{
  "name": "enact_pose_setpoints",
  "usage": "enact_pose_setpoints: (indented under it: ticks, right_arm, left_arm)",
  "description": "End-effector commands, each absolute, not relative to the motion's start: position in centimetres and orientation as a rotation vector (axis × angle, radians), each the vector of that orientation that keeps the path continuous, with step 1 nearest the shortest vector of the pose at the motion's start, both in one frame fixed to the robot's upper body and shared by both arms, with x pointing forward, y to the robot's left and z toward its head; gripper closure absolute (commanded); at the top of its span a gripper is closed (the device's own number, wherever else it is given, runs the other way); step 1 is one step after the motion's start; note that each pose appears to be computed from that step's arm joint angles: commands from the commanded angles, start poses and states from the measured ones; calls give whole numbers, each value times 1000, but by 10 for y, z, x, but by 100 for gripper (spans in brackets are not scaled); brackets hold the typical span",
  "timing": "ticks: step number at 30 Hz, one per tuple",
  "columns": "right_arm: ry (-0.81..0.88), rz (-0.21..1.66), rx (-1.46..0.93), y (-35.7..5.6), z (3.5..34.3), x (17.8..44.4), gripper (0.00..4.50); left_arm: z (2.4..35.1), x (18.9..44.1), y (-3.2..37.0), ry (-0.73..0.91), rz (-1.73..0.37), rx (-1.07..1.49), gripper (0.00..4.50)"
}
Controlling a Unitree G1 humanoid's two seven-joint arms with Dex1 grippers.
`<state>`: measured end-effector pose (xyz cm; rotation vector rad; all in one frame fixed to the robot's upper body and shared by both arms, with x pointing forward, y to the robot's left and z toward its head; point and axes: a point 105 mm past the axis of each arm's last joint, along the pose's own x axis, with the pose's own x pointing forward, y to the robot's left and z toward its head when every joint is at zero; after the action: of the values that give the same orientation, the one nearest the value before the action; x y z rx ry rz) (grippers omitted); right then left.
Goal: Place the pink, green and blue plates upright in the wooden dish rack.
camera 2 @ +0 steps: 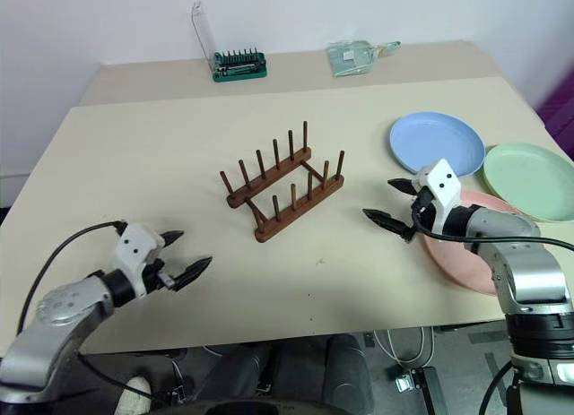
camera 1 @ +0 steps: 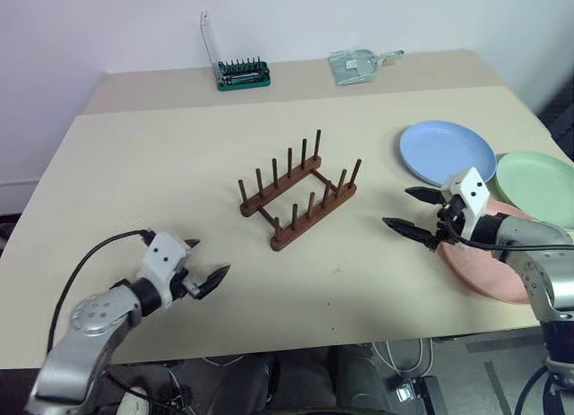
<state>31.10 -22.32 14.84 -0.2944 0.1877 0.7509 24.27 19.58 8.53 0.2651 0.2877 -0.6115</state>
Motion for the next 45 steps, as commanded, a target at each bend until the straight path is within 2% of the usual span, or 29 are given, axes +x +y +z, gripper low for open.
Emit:
enact_pose_setpoints:
  ticks: [1,10,14,19,24,29,32,33,35,39,40,45]
  right_arm:
    - [134,756,-328,-222,160,313,6]
    - [112,782,-348,-214,162,316,6]
    - [134,817,-363,-207,152,306,6]
    - [125,818,-364,-199,149,307,6]
    - [115,819,-364,-195,149,302,6]
    - [128,836,-355,-188,147,282,6]
    - [144,834,-357,-183,143,274,6]
    - [150,832,-357,-183,142,272,0]
    - [160,833,-358,-182,140,269,0]
    - [166,820,-357,-179,138,266,0]
    - [167,816,-356,-180,137,265,0]
    - [205,824,-362,-182,133,256,0]
  left_arm:
    - [104,240,196,224,-630,304,0]
    - [97,239,186,239,-660,293,0]
    - [98,241,168,229,-709,267,0]
    - [91,242,141,251,-804,234,0]
    - [76,259,106,273,-820,253,0]
    - [71,283,69,273,-827,194,0]
    - [67,296,62,280,-811,190,0]
    - [66,299,60,282,-806,194,55]
    - [65,303,51,278,-839,196,130]
    - [67,308,43,249,-923,249,339]
    - [67,311,40,238,-950,285,369]
    - [76,315,22,151,-1180,419,371]
